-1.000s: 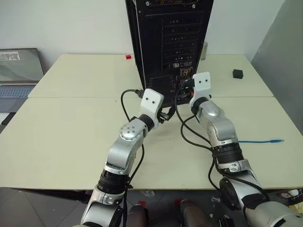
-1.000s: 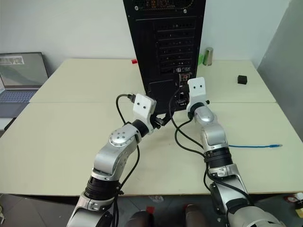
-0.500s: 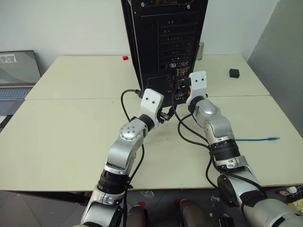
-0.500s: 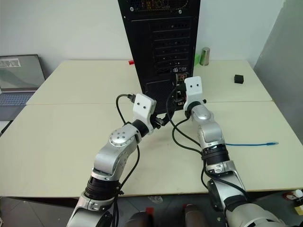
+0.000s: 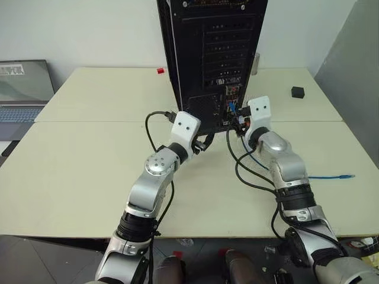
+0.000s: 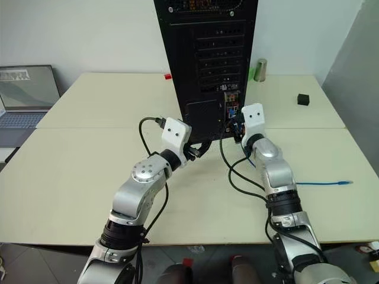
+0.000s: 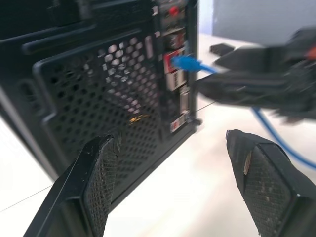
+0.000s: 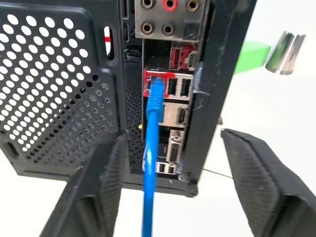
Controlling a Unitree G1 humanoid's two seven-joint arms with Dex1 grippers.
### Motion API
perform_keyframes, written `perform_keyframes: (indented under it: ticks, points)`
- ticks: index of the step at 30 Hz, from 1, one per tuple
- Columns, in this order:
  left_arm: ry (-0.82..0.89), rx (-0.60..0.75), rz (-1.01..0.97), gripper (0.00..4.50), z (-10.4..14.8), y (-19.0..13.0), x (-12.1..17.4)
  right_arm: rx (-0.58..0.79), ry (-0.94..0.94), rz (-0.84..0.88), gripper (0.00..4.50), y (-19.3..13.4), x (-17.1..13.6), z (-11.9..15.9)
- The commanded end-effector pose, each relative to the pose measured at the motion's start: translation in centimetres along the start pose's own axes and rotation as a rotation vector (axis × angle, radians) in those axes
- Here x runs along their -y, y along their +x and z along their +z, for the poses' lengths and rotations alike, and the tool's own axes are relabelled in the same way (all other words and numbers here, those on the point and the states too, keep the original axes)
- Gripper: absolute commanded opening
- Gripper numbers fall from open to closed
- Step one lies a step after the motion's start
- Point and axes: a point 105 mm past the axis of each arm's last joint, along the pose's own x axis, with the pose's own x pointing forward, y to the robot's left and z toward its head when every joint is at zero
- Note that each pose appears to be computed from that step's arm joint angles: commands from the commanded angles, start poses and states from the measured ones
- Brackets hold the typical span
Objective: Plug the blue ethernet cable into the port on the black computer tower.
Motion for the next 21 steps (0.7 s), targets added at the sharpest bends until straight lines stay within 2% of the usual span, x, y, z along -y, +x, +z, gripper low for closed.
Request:
perform_keyframes:
  ticks: [1,3,10,16,21]
  points:
    - [0.063,-0.001,0.005,3.62,0.7,-0.3,-1.4,0.065,-0.045,0.1,4.01,-1.5,-0.2,2.5]
    - [0.084,-0.015,-0.001,3.62,0.6,-0.5,-2.0,0.065,-0.068,0.141,4.48,-2.2,0.0,2.9]
    - [0.096,-0.039,-0.109,3.62,0.7,-2.0,-3.4,0.008,-0.115,0.388,4.48,-6.5,0.5,3.9]
    - [0.127,-0.041,-0.156,3.62,1.8,-2.5,-5.2,0.01,-0.141,0.447,4.48,-8.8,1.9,5.3]
    - [0.156,-0.041,-0.179,3.62,2.3,-2.6,-5.8,0.01,-0.158,0.474,4.48,-9.4,2.3,5.9]
